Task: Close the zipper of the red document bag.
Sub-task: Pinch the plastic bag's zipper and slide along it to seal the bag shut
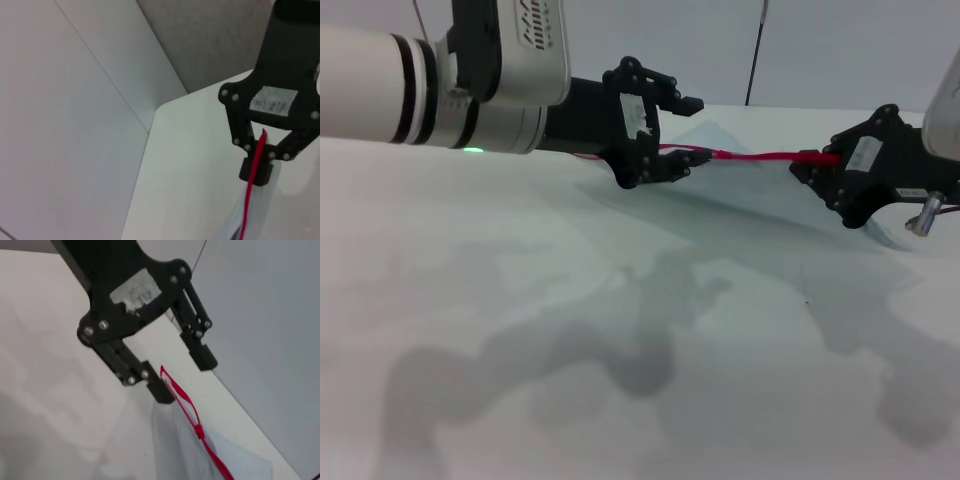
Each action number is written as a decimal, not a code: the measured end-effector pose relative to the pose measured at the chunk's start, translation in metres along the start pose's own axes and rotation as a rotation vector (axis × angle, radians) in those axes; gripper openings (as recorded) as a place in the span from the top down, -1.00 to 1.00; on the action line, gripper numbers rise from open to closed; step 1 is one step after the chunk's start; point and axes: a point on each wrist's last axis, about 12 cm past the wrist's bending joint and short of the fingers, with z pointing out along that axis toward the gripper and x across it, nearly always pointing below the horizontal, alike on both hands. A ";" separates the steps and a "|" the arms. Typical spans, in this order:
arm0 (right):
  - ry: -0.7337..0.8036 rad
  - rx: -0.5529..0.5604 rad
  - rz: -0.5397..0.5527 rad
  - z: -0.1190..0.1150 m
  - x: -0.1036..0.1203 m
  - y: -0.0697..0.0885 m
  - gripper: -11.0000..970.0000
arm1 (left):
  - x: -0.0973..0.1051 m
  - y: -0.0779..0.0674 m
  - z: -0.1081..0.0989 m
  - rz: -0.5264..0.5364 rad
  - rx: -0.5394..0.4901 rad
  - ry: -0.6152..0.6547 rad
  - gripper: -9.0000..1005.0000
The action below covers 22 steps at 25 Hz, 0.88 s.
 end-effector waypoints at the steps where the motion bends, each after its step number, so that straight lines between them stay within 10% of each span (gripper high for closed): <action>1: -0.001 -0.001 -0.002 0.000 -0.001 0.000 0.88 | 0.000 0.000 0.001 0.001 0.003 0.000 0.00; 22: -0.016 -0.004 -0.035 -0.009 -0.009 0.005 0.88 | 0.003 -0.006 0.010 0.008 0.040 -0.001 0.01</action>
